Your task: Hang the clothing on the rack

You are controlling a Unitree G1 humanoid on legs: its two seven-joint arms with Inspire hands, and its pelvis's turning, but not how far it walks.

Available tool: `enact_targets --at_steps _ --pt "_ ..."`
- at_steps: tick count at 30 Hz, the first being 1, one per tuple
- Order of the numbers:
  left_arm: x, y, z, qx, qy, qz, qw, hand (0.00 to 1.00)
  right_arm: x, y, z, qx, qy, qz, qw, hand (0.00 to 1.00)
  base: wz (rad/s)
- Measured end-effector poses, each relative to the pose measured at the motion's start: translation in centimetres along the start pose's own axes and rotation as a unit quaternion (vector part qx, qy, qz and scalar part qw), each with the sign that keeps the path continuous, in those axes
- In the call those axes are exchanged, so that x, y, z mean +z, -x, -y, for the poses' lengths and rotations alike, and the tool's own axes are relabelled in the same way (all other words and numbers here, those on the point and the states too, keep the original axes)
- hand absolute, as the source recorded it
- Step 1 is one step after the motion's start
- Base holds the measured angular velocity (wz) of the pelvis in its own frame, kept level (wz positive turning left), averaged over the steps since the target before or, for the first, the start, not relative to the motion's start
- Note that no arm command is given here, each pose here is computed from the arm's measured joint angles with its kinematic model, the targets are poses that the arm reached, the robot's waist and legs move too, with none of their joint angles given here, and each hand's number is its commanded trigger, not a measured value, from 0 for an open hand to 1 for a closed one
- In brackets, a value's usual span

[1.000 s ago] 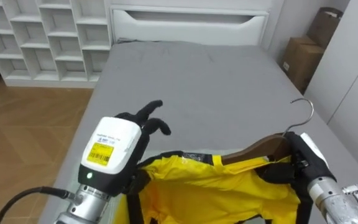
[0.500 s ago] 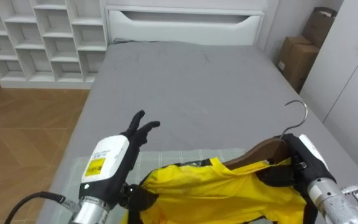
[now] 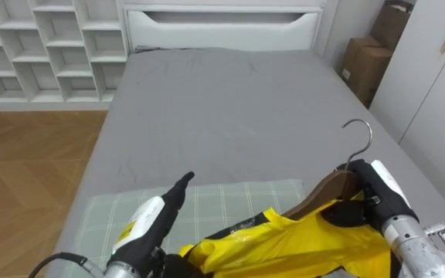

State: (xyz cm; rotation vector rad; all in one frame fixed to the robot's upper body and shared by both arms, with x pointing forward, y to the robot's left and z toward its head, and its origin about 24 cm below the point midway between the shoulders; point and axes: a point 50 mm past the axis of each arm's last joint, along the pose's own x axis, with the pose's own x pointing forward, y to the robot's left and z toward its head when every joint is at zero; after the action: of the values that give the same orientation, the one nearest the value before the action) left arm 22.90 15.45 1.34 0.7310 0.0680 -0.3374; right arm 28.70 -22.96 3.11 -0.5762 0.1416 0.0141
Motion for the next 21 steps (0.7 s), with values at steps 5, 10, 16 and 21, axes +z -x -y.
enact_targets --at_steps 5,10,16,21 --pt "-0.1 0.1 0.7 -0.03 0.043 -0.01 0.999 0.0 0.5 0.0 0.2 -0.006 0.001 0.01 1.0 1.0 -0.04" --pt "-0.2 0.2 1.1 -0.058 0.058 -0.012 0.997 0.0 0.6 0.0 0.2 -0.007 0.001 0.009 1.0 1.0 0.0" --pt "0.0 0.5 1.3 -0.068 0.072 -0.009 0.995 0.0 0.7 0.0 0.2 -0.008 -0.001 0.012 1.0 1.0 -0.03" --pt "-0.4 1.0 1.2 -0.069 0.087 -0.017 0.994 0.0 0.8 0.0 0.4 -0.024 0.005 0.013 1.0 1.0 -0.02"
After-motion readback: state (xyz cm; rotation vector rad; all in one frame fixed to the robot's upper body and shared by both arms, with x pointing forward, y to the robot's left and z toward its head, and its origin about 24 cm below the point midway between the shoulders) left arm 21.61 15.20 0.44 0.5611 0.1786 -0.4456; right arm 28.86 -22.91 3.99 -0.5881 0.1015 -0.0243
